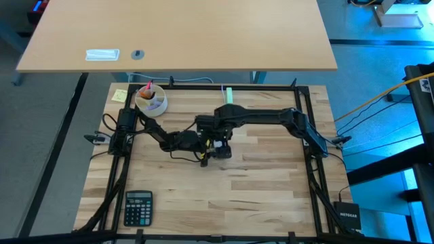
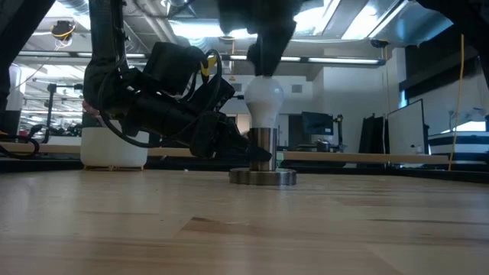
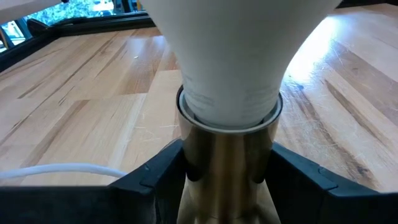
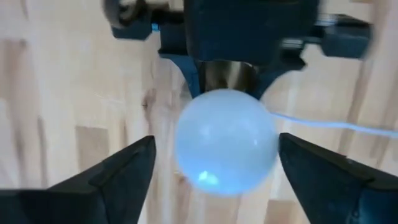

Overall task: Screw lightbulb
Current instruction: Insert the lightbulb into the lamp

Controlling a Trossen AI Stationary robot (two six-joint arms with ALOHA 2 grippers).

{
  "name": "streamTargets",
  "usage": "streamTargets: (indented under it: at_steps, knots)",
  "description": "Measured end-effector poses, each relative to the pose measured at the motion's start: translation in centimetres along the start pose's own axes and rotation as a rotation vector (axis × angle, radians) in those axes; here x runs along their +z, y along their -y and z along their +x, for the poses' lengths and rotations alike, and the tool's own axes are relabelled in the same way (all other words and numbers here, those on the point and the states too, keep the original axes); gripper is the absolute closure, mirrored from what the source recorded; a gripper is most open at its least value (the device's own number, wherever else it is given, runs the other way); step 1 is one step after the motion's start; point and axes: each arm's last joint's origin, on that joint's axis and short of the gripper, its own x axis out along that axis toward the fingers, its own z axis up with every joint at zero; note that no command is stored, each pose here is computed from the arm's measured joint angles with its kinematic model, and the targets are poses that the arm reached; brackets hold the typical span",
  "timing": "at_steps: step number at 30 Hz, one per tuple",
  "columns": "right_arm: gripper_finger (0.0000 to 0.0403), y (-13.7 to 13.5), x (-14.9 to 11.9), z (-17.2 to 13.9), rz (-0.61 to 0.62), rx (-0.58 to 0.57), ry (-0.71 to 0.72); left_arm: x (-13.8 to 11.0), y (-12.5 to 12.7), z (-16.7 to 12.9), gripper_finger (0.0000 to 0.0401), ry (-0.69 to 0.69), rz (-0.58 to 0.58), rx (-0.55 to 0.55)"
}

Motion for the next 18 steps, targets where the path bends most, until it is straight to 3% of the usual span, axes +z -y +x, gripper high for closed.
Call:
streamTargets:
  at_steps: [5,10,18]
  knots:
    - [0.0079,-0.6,-0.3,-4.4,0.133,0.04,0.069,0.6,-0.1,-0.1,0.0198,0.037,-0.076,0.004]
    - [0.0072,-1.5,-2.0,-6.8,0.263,0.1,0.101,2.5,-0.3,-0.8,0.0147,0.084,-0.131,0.007]
    - [0.0072,-2.1,-2.5,-7.9,0.198,-0.015,0.139,5.4,-0.8,-2.6,0.0074,0.047,-0.069,0.053]
